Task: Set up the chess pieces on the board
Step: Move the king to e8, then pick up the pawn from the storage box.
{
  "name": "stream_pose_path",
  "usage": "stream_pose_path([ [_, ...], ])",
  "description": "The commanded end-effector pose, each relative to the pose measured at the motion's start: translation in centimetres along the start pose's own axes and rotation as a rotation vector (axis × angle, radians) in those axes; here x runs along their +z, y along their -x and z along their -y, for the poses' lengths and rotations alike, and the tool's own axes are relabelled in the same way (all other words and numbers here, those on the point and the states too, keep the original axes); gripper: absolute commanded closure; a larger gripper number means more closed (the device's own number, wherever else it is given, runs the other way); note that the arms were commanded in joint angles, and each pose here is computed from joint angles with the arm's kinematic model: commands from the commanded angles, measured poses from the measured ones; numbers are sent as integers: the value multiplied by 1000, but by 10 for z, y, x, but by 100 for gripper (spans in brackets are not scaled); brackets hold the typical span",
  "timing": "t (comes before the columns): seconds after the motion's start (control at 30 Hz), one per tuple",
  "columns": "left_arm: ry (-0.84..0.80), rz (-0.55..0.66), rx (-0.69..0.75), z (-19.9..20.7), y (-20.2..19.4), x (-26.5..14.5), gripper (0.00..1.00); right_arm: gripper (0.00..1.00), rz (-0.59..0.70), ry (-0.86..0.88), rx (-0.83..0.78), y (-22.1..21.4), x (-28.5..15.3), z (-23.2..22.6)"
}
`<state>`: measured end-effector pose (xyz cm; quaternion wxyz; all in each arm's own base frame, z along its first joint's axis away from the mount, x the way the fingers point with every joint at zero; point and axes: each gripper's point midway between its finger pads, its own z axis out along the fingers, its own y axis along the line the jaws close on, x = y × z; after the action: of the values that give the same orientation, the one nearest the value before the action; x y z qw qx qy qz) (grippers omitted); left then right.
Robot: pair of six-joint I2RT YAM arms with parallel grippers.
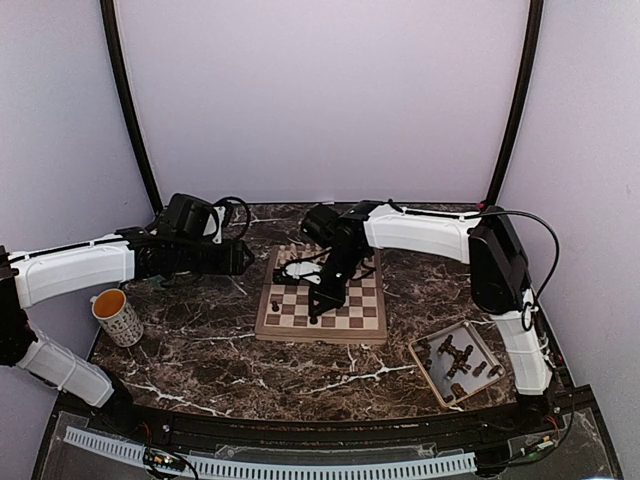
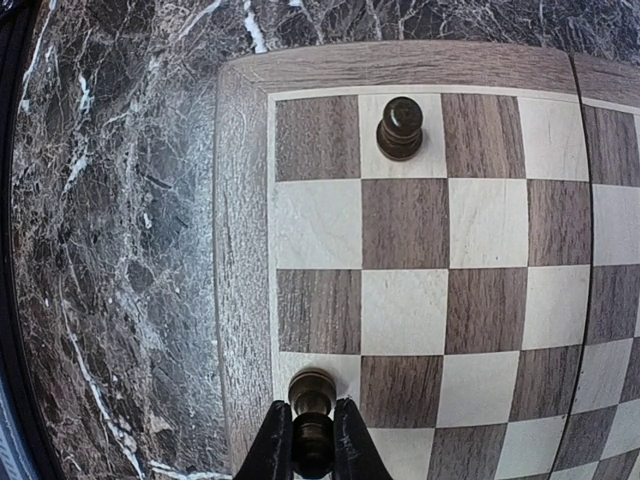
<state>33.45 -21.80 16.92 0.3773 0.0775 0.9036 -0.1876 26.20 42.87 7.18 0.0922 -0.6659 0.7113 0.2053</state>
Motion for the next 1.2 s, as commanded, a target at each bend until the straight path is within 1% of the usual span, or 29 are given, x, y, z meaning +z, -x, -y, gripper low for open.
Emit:
stream_pose_path([
  [0.0,-10,41,-8,1,8,-10,41,95,4,-8,-9,7,4,-2],
  [0.17,-6,53,-8,-1,9,-10,41,89,-6,-9,-13,3,5,-4],
  [0.4,-19,37,-15,2,6,-6,40,67,0,-19,-20,4,-4,-7],
  [0.47,-28,37,-16,3,5,-6,38,62,9,-27,-29,7,-12,-9],
  [0.53,-41,48,-17,5,7,-7,33,57,25,-28,-40,10,-22,-13],
  [0.57,-44,57,-17,5,8,-8,20,52,36,-29,-44,12,-29,-15],
  [0.6,-44,66,-18,5,9,-9,4,46,45,-24,-49,12,-34,-18],
  [0.63,-50,79,-17,6,11,-11,2,41,60,-25,-54,13,-42,-21],
  [0.67,-52,87,-16,6,12,-12,1,38,75,-26,-54,14,-49,-22],
  [0.7,-41,81,-25,4,12,-11,1,31,89,-29,-53,14,-57,-23],
  [0.73,-13,66,-39,0,10,-8,1,4,102,-32,-49,13,-66,-22],
  [0.77,26,40,-62,-6,6,-5,1,2,119,-45,-38,12,-77,-22],
  [0.8,49,-4,-90,-9,1,1,1,2,138,-65,-17,9,-87,-16],
  [0.87,-15,-111,-84,7,-10,11,1,2,161,-101,2,0,-105,-9],
  [0.93,-40,-153,-68,18,-10,18,1,2,160,-176,23,-12,-119,1],
  [1.0,-60,-124,-28,25,-1,23,1,2,160,-245,55,-25,-130,12],
  [1.07,-130,-67,12,46,6,21,1,2,166,-278,77,-39,-139,17],
  [1.17,-222,36,8,64,27,13,1,2,277,-244,125,-62,-157,15],
])
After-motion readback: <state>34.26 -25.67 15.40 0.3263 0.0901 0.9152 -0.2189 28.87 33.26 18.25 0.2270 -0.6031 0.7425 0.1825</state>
